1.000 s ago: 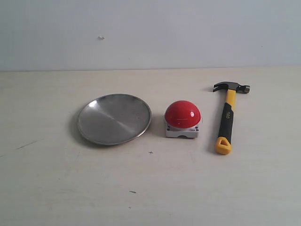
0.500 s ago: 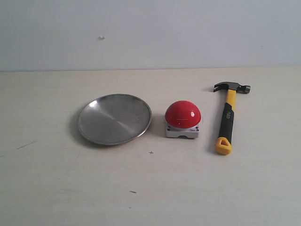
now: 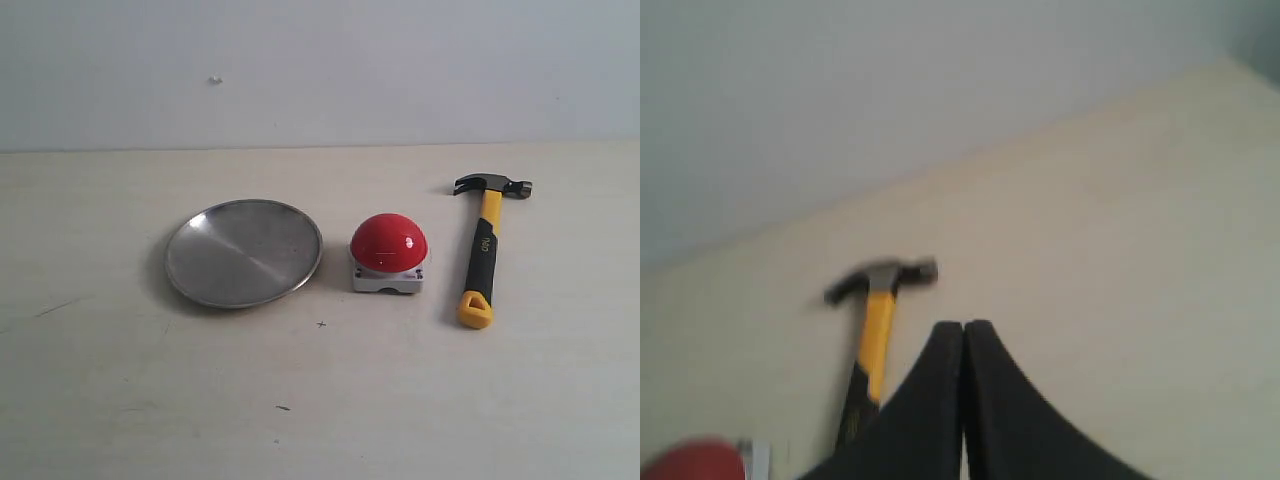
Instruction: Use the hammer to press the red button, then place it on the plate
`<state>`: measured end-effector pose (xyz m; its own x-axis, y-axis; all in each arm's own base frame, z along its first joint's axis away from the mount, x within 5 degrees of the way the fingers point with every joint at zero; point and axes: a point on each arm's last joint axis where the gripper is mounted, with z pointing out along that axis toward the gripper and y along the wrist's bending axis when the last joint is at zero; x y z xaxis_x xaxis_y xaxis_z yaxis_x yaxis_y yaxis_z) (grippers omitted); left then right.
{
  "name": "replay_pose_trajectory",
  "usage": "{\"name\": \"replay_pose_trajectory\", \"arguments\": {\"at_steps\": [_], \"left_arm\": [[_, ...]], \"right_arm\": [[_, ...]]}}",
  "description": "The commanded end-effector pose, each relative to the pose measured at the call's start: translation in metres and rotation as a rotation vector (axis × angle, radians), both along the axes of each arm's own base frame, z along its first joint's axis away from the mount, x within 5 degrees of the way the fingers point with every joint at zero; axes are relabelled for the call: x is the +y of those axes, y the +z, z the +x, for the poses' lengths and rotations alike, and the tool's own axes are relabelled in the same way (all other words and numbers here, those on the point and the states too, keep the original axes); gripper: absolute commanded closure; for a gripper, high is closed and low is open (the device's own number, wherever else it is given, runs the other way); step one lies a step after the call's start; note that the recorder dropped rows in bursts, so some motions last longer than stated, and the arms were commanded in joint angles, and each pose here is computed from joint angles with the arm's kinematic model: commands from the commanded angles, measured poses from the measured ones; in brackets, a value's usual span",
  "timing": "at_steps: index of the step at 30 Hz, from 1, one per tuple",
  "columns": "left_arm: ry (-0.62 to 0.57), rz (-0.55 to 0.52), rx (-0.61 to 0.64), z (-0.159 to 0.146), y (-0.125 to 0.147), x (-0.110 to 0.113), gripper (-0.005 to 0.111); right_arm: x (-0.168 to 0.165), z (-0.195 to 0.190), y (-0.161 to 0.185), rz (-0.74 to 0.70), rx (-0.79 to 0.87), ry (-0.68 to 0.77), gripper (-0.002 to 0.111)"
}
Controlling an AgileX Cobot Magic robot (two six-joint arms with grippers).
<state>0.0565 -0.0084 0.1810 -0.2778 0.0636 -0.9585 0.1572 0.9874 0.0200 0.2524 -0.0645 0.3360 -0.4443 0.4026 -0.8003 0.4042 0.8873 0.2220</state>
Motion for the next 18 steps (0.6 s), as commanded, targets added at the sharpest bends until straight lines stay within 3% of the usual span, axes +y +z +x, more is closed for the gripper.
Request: {"name": "replay_pose_trajectory", "arguments": {"at_steps": [1,8,13,18], "left_arm": [[0.004,-0.007,-0.014,0.0,0.001,0.0,0.107],[0.004,-0.007,-0.014,0.0,0.001,0.0,0.107],[0.004,-0.007,-0.014,0.0,0.001,0.0,0.107],[0.004,-0.007,-0.014,0.0,0.001,0.0,0.107]], "right_arm": [[0.031,0.058,-0.022,0.062,0.286,0.281,0.108],[0.056,0.127,-0.041,0.108,0.543,0.399,0.108],[0.047,0.175,-0.072,0.181,0.649,0.212,0.108],[0.047,0.204,-0.106,0.224,0.68,0.187,0.098]]}}
